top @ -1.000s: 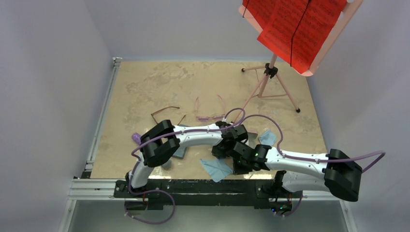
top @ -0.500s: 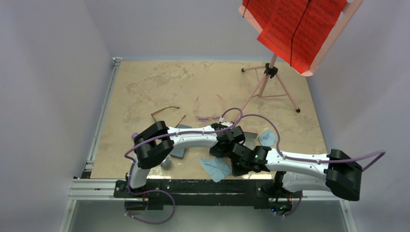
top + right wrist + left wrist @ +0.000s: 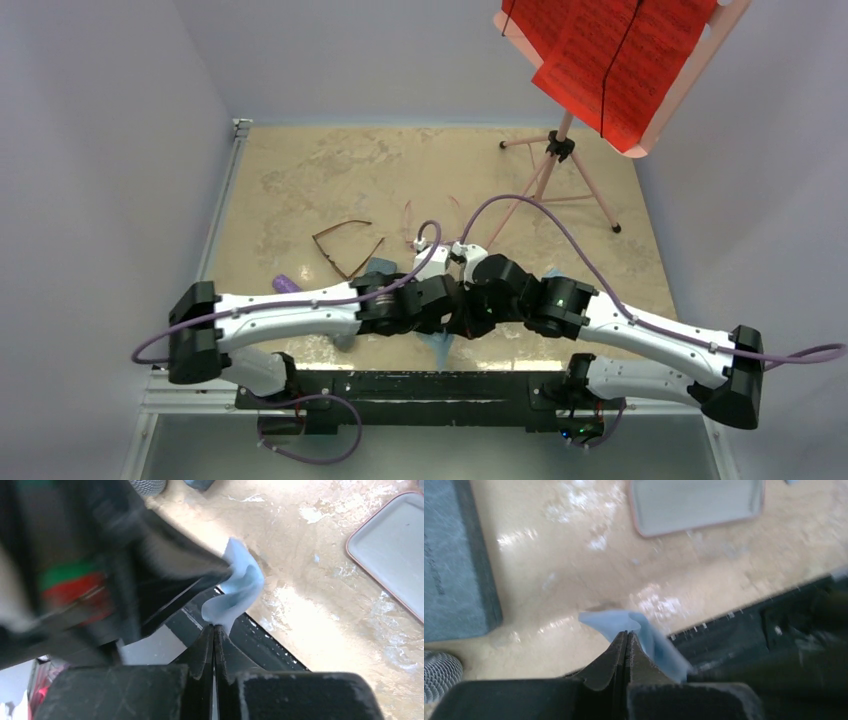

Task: Organize the sunglasses

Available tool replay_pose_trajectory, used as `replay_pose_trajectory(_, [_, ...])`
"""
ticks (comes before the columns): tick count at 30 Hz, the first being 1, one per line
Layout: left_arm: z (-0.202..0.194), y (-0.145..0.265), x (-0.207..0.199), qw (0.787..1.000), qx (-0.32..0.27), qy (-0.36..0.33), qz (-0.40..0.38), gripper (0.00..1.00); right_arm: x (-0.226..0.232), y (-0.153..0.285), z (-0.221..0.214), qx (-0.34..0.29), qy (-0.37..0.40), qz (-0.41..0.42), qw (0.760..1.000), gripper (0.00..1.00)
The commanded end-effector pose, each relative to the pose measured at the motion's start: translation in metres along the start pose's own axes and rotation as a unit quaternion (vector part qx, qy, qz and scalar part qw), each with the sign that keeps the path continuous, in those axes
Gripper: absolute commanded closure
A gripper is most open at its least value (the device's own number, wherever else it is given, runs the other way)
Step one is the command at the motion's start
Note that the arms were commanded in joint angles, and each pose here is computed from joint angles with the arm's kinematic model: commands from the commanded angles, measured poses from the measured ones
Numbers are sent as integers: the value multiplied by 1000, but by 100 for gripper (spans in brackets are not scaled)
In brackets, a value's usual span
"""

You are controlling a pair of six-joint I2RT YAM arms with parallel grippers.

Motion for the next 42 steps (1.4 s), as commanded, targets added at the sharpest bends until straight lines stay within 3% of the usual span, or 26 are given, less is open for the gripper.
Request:
replay_pose_trajectory(1, [-5, 38, -3, 997, -20, 18, -72, 100, 18, 29, 3, 31, 37, 45, 998, 100])
replay_pose_trajectory(9, [-5, 72, 18, 990, -41, 66, -119, 100, 31, 32, -6, 80, 31, 75, 994, 100])
replay_pose_trajectory(15, [-11, 50, 34, 995, -33, 88, -45, 100, 13, 10, -6, 85, 10, 16, 996, 100])
replay_pose_trajectory(20, [-23, 21, 28, 993, 21, 92, -69, 95, -2, -4, -6, 89, -3, -36, 995, 100])
replay_pose_trajectory(22, [-26, 16, 26, 993, 17, 80, -85, 88, -12, -13, -2, 85, -14, -58, 995, 100])
replay_pose_trajectory(27, [-34, 5, 16, 987, 9, 29, -155, 54, -36, -40, 11, 79, -50, -83, 992, 100])
replay_pose_trajectory(29, [-39, -5, 12, 980, 23, 24, -194, 47, -41, -47, 13, 84, -50, -92, 991, 100])
replay_pose_trajectory(38, [-69, -32, -5, 960, 127, 9, -250, 53, -69, -62, 10, 91, -76, -142, 983, 100])
replay_pose_trajectory(42, [-78, -36, -3, 959, 152, 19, -239, 56, -76, -65, 9, 91, -86, -154, 980, 100])
Point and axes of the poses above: each gripper's point midway between its finger pads, its own y axis back along the fingers, its own x axis along the line the jaws close on, z = x × y, the point moved 3 cm from there along y, back along the fingers, and after that the axes turned 5 degrees about -y, right-handed, at the moved point
